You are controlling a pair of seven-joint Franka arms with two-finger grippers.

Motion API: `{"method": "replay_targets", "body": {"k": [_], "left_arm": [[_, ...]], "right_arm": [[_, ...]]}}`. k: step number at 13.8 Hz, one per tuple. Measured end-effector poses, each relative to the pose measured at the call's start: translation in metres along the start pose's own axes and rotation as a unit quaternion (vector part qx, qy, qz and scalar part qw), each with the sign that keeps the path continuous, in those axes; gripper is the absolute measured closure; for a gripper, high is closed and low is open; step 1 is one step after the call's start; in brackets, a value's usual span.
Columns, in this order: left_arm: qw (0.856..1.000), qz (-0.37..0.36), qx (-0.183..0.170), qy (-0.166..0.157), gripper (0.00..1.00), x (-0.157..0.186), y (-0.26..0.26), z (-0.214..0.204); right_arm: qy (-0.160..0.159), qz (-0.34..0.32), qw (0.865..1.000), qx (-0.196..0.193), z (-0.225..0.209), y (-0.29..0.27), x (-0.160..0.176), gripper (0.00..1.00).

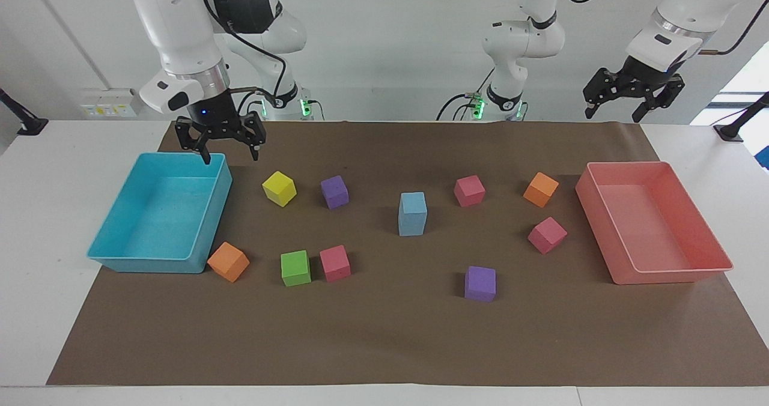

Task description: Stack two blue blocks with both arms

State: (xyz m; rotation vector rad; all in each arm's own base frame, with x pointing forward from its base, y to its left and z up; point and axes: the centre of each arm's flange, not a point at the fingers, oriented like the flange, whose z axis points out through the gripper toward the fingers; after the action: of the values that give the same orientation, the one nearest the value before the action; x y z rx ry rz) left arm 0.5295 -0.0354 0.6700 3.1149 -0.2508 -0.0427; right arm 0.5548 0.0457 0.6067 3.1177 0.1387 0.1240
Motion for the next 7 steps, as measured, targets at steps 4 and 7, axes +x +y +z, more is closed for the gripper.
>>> {"method": "replay_targets", "body": {"k": [4, 7], "left_arm": [[1.000, 0.000, 0.000, 0.001, 0.00, 0.000, 0.000, 0.000], [1.000, 0.000, 0.000, 0.001, 0.00, 0.000, 0.000, 0.000]], "right_arm": [[-0.016, 0.032, 0.999, -0.002, -0.031, 0.036, -0.021, 0.00], [-0.023, 0.054, 0.998, 0.000, -0.053, 0.064, -0.039, 0.00]]}}
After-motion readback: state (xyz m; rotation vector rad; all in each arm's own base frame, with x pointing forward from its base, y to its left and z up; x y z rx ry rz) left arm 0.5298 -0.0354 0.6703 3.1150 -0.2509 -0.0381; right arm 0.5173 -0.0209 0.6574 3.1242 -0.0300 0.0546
